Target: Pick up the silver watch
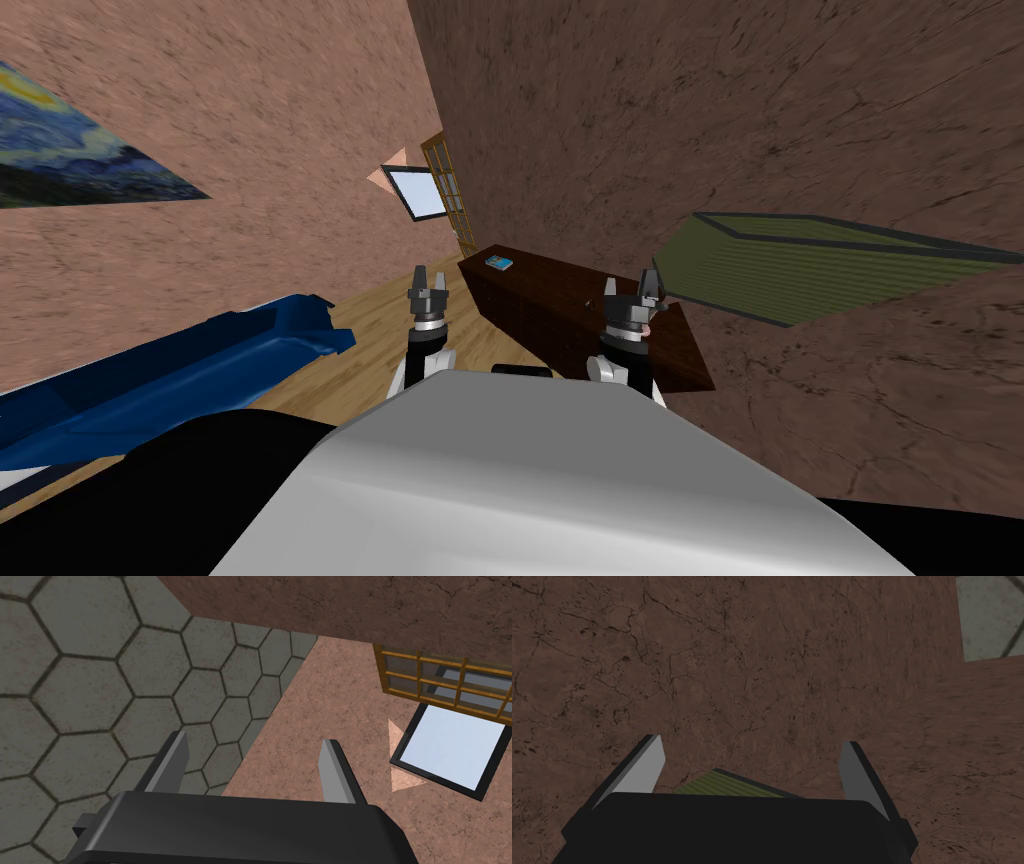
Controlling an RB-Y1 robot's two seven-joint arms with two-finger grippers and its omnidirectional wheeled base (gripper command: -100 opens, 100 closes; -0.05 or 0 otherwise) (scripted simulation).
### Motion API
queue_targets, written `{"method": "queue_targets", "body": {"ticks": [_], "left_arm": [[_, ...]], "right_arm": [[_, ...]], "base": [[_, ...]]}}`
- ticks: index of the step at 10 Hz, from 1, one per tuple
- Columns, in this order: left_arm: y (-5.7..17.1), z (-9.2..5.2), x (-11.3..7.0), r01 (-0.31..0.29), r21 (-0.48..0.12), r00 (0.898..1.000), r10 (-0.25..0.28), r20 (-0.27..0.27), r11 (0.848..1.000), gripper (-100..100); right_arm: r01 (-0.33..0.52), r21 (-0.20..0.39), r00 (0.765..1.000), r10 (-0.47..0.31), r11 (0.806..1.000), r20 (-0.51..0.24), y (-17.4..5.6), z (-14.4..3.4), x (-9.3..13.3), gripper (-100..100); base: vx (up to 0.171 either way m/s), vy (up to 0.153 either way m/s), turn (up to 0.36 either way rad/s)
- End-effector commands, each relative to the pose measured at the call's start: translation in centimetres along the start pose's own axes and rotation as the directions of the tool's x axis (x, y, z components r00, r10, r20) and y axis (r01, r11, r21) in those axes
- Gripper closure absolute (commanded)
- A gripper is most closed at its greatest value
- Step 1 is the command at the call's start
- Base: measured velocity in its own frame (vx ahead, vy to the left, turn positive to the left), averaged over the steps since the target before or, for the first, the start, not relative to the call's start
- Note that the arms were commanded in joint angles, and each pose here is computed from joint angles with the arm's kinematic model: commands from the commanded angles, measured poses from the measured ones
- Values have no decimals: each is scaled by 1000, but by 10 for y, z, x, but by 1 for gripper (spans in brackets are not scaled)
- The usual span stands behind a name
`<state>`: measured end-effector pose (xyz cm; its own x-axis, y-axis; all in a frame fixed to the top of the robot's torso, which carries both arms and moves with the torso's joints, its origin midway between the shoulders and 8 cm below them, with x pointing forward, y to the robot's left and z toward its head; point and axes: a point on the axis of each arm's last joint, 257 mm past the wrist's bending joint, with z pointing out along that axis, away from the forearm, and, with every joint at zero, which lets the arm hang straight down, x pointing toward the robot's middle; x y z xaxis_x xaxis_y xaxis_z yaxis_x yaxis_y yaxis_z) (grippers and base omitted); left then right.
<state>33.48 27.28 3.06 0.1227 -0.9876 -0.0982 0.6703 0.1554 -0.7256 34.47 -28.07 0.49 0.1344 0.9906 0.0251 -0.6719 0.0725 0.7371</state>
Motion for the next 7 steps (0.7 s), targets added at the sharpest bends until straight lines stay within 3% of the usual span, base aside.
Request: {"method": "queue_targets", "body": {"ticks": [1,4,6,7], "left_arm": [[0,0,0,0,0,1000,0,0,1000,0],[0,0,0,0,0,1000,0,0,1000,0],[0,0,0,0,0,1000,0,0,1000,0],[0,0,0,0,0,1000,0,0,1000,0]], "right_arm": [[46,20,998,-45,999,-40,-6,-6,5,-100],[157,71,982,-148,985,-118,-24,-22,12,-100],[266,121,952,-241,956,-190,-43,-42,14,-100],[330,148,928,-291,932,-234,-55,-55,14,-100]], "base": [[-48,27,-45],[-109,74,-48],[-112,97,-24],[-103,113,-6]]}}
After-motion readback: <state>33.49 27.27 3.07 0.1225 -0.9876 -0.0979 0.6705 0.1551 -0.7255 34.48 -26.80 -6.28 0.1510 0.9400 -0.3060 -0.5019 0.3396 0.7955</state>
